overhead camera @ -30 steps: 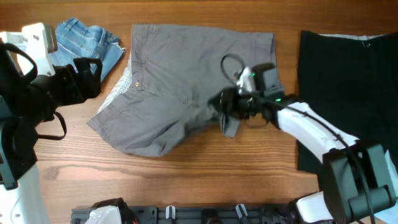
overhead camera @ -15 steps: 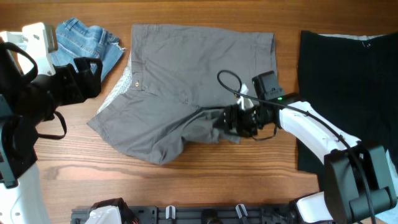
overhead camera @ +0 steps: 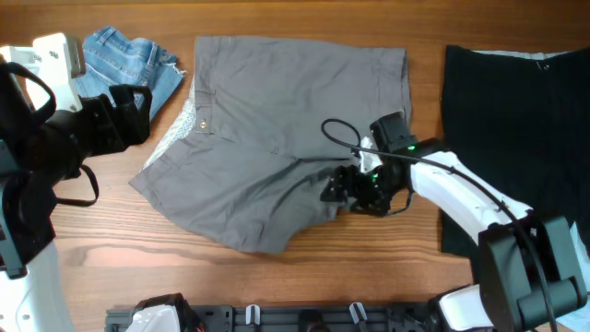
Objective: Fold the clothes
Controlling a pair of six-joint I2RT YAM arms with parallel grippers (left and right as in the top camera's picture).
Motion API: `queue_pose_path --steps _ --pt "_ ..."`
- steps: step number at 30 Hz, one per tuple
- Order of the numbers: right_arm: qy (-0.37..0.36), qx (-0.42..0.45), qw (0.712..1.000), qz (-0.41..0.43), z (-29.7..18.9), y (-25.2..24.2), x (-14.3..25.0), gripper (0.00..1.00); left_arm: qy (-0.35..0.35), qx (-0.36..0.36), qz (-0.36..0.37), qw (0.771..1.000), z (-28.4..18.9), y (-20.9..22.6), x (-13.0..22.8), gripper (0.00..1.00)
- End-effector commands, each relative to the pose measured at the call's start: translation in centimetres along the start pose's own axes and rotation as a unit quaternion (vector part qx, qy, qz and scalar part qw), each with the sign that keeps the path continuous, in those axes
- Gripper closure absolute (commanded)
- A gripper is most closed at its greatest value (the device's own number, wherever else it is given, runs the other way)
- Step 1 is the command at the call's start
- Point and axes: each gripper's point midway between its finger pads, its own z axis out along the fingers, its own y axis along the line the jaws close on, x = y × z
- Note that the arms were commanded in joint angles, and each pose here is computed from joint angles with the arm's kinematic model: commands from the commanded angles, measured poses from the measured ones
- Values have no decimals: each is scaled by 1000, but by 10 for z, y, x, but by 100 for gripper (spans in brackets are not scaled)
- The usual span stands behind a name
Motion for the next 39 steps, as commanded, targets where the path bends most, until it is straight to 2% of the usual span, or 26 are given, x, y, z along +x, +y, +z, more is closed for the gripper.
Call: queue_pose_path --steps 1,2,4,6,7,13,18,19,20,21,22,23,24,28,31,35,38,39 --pt "16 -1 1000 17 10 19 16 8 1 -1 9 1000 2 0 -1 15" --pt "12 12 999 27 15 21 18 9 0 -1 9 1000 2 0 -1 15" --pt "4 29 999 32 22 23 19 23 1 -1 9 1000 2 0 -1 15" --pt "-5 45 999 15 28 26 22 89 1 -1 9 1000 2 0 -1 15" --pt "-6 52 999 12 29 25 23 96 1 -1 9 1000 2 0 -1 15" --pt "-41 68 997 -12 11 20 5 96 0 -1 9 1000 2 0 -1 14" --pt "-136 -60 984 -100 -17 86 -49 96 -1 -1 10 1000 2 0 -2 14" --pt "-162 -82 978 -107 -21 99 -61 93 -1 -1 10 1000 2 0 -2 14" --pt "-185 -101 970 -123 -27 111 -71 73 -1 -1 9 1000 2 0 -2 14" --pt "-206 -115 962 -141 -32 121 -78 38 0 -1 9 1000 2 0 -2 14" --pt "-225 -121 954 -157 -36 127 -85 13 0 -1 9 1000 2 0 -2 14" --pt "-235 -120 951 -160 -38 128 -89 4 0 -1 9 1000 2 0 -2 14" --pt "-248 -108 951 -153 -40 124 -94 1 0 -1 9 1000 2 0 -2 14" --pt "-223 -66 965 -123 -35 93 -89 0 0 -1 9 1000 2 0 -2 13" --pt "-160 -39 980 -116 -25 70 -65 10 0 -1 9 1000 3 0 -2 13" --pt "-92 6 991 -97 -16 42 -34 15 1 -1 9 1000 3 0 -2 13" --pt "-63 61 994 -67 -15 16 -18 0 2 -1 8 1000 4 1 -2 13" --pt "-52 95 993 -49 -16 2 -10 0 3 -1 8 1000 4 1 -1 13"
